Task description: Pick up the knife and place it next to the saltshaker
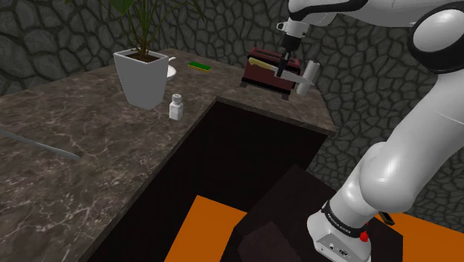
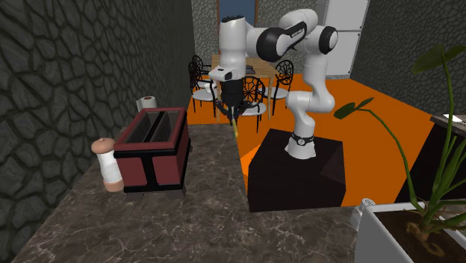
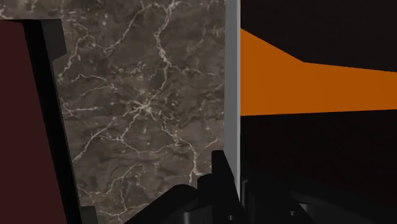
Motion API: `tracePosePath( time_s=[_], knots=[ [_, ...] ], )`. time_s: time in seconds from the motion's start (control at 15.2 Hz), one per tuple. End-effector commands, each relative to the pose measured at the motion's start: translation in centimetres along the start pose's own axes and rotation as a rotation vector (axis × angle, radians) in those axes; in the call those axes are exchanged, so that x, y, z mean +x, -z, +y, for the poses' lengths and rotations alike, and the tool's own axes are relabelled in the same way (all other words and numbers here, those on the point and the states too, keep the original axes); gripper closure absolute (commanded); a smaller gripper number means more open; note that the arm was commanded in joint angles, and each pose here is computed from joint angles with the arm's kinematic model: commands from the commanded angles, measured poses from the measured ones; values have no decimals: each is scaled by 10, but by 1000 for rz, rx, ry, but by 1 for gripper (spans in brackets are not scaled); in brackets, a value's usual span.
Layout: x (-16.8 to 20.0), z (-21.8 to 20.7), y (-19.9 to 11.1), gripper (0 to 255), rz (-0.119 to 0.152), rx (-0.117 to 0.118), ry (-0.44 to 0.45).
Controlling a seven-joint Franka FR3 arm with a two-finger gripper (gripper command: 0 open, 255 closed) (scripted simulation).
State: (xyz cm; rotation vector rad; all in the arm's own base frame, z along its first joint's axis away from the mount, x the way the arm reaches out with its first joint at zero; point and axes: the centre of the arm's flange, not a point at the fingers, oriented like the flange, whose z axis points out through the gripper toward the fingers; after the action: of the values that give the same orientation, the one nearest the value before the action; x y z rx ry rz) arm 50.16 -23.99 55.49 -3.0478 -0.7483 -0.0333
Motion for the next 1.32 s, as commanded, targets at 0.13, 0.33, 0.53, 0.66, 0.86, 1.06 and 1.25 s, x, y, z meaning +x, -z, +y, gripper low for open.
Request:
tracePosePath(
  time_s=[0.13, 0.33, 0.53, 0.66, 0.86, 1.06, 1.25],
  knots=[
    [32, -46, -1, 255, 0, -1, -1],
    [55, -78, -1, 255, 0, -1, -1],
    [78, -110, -2, 255, 0, -1, -1],
    [94, -131, -2, 255, 0, -1, -1],
    [117, -163, -2, 255, 0, -1, -1],
    [141, -195, -3, 255, 0, -1, -1],
    [164, -227, -3, 255, 0, -1, -1]
  ],
)
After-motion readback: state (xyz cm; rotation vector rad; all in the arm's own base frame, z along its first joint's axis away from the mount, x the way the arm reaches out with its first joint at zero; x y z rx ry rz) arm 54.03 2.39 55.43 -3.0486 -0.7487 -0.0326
